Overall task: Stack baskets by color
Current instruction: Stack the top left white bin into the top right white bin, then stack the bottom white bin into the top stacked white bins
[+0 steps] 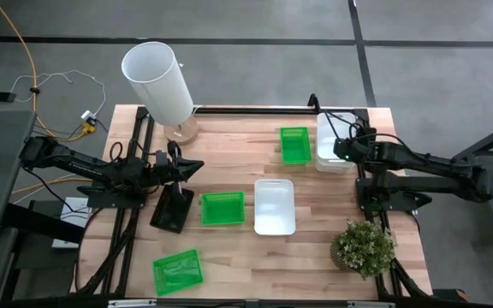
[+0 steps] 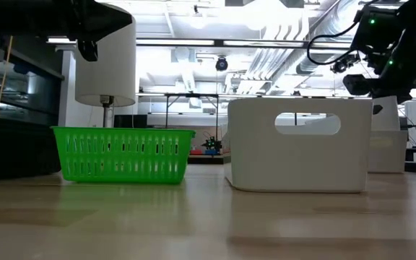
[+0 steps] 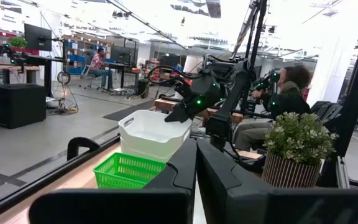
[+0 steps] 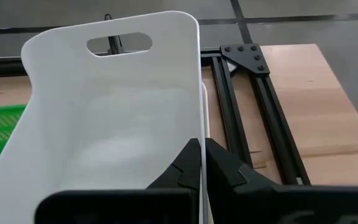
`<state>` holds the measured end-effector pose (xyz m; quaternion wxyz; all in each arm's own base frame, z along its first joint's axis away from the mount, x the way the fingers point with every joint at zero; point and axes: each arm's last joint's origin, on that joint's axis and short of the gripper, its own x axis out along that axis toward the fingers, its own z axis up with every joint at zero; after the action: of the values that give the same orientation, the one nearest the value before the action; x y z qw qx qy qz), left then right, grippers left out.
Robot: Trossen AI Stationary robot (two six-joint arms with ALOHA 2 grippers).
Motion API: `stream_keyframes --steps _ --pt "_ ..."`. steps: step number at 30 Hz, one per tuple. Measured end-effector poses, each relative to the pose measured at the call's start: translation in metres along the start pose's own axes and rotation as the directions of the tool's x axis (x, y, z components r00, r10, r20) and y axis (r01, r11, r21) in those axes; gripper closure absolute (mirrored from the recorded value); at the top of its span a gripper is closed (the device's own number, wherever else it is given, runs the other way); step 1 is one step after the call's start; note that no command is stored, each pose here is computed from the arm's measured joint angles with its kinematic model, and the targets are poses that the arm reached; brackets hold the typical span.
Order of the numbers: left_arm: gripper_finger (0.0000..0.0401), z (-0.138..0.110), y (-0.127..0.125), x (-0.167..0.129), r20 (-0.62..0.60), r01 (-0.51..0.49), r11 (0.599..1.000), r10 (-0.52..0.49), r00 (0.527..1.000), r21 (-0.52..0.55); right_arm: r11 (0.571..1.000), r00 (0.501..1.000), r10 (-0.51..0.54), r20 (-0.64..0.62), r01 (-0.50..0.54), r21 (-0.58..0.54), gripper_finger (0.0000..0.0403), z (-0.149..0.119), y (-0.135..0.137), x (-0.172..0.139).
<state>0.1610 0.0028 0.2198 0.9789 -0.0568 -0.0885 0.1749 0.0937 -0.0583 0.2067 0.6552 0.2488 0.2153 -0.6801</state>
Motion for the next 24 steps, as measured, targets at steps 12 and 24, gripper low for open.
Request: stream_keyframes --steps 12,24 --pt "0.0400 0.000 0.000 0.000 0.000 0.000 1.000 0.000 1.000 0.000 1.000 1.000 -0.001 0.007 0.001 -0.017 0.0299 0.000 0.000 0.000" --pt "0.0400 0.000 0.000 0.000 -0.001 0.000 1.000 0.000 1.000 0.001 0.978 0.974 0.203 0.103 -0.196 -0.075 0.0156 0.038 0.013 -0.033"
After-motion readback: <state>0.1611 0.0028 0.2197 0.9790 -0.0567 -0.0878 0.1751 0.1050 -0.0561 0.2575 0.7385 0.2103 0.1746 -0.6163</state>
